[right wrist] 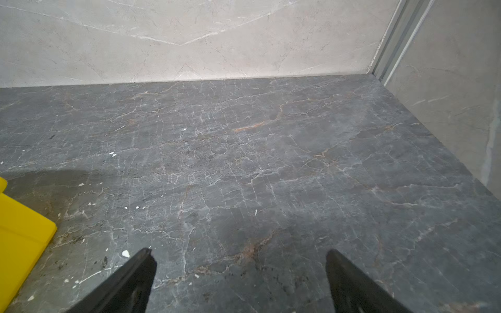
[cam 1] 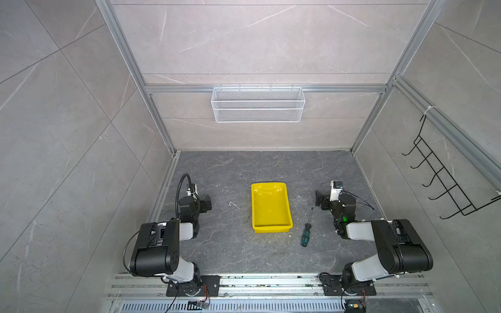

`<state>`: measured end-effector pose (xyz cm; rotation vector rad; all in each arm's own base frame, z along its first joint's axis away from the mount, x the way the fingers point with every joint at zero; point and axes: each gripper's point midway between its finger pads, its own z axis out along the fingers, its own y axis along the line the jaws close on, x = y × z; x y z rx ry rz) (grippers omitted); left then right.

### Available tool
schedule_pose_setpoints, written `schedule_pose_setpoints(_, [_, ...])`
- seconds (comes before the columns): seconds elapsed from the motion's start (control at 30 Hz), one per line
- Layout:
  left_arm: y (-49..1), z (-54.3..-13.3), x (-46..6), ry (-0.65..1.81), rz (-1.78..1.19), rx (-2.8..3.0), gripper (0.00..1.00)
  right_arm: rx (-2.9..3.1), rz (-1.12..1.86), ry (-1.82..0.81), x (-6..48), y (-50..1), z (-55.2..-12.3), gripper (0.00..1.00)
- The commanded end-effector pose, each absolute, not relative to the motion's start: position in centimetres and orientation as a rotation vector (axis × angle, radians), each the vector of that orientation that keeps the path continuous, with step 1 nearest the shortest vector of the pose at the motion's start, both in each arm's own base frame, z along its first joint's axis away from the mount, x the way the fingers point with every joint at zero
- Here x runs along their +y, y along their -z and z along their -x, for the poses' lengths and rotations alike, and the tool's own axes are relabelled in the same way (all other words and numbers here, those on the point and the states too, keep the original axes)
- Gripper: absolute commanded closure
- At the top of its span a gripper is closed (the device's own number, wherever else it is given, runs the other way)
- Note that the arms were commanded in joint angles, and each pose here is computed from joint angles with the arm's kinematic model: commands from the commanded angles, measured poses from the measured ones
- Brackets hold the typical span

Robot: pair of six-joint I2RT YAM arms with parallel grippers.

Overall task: Put the screwdriver in the bin
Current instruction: Pick up the screwdriver from the bottom-center of the table.

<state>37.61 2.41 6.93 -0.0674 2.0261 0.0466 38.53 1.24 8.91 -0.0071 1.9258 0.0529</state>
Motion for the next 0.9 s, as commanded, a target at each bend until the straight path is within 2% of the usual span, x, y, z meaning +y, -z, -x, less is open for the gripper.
schedule_pose_setpoints(0.0, [-8.5,-38.7,2.4,-0.027,0.071,1.971,0.0,1.913,0.007,-0.045,1.3,-9.4,-39.0,0.0])
schedule_pose_setpoints(0.87, [-8.7,-38.1,3.8,-0.089,0.155,1.945,0.0,1.914,0.004,-0.045,1.2,-9.5,-39.0,0.0])
